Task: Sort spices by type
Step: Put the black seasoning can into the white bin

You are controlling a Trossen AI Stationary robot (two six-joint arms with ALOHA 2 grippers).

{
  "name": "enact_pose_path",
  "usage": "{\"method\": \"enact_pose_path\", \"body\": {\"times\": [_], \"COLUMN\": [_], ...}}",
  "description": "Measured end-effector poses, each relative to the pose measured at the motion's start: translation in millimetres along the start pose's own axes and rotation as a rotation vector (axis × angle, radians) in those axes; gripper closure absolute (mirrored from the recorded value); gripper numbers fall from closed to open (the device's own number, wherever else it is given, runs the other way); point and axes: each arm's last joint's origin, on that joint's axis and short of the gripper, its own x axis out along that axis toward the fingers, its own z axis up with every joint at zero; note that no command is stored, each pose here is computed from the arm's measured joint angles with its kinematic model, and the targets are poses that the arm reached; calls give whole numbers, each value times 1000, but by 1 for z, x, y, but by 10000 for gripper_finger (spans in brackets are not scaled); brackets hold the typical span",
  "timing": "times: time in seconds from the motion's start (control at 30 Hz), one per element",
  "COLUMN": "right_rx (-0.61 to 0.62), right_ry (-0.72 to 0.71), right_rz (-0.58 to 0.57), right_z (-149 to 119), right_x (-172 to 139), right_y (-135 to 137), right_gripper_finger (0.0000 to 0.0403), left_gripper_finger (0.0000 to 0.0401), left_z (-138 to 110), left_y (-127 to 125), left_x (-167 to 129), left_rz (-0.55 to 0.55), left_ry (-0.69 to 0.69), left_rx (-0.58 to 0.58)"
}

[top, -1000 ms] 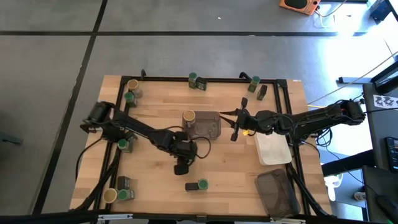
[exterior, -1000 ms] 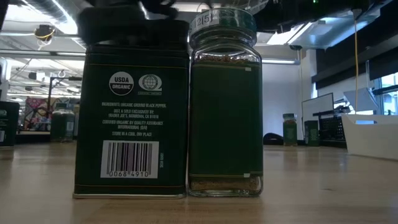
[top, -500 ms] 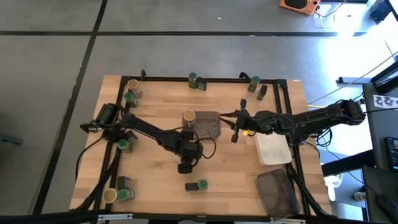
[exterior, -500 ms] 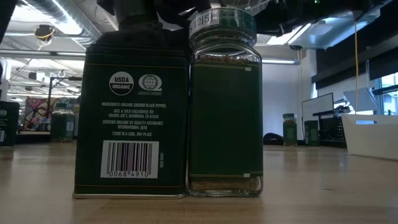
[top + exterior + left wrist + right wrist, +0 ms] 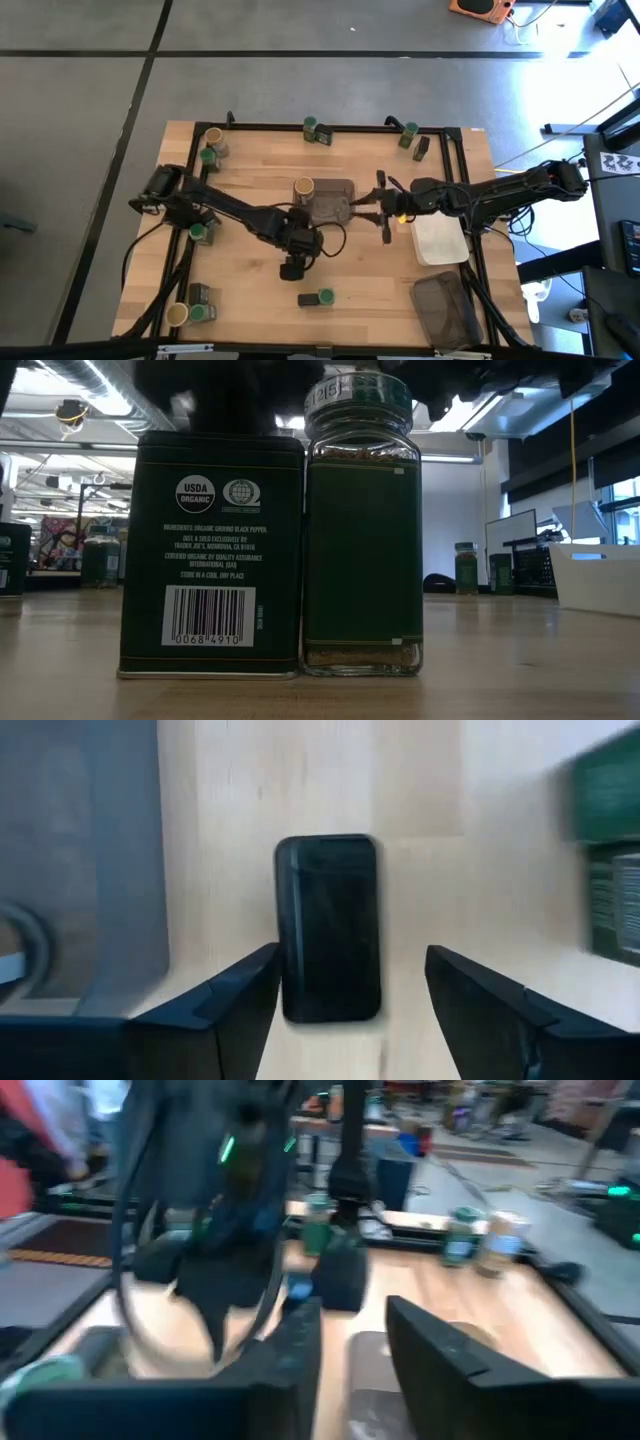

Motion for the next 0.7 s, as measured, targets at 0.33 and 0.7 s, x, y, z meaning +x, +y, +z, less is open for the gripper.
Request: {"method": "enact_pose_path", "body": {"times": [0.33,0.7], "right_rx": [8,-32], "right_ry": [59,333], "right_rz": [70,71], "right_z": [-6,-5], "right_x": [26,123], "right_y": [24,49], "right_gripper_finger": [132,119], "left_gripper_finger": [155,155], "left_z": [-53,-143], "left_y": [-2,9], "left_x": [-81,-75], "left_rz": [76,-12], "left_ry": [-268,-557], "left_rx": [8,-90]}}
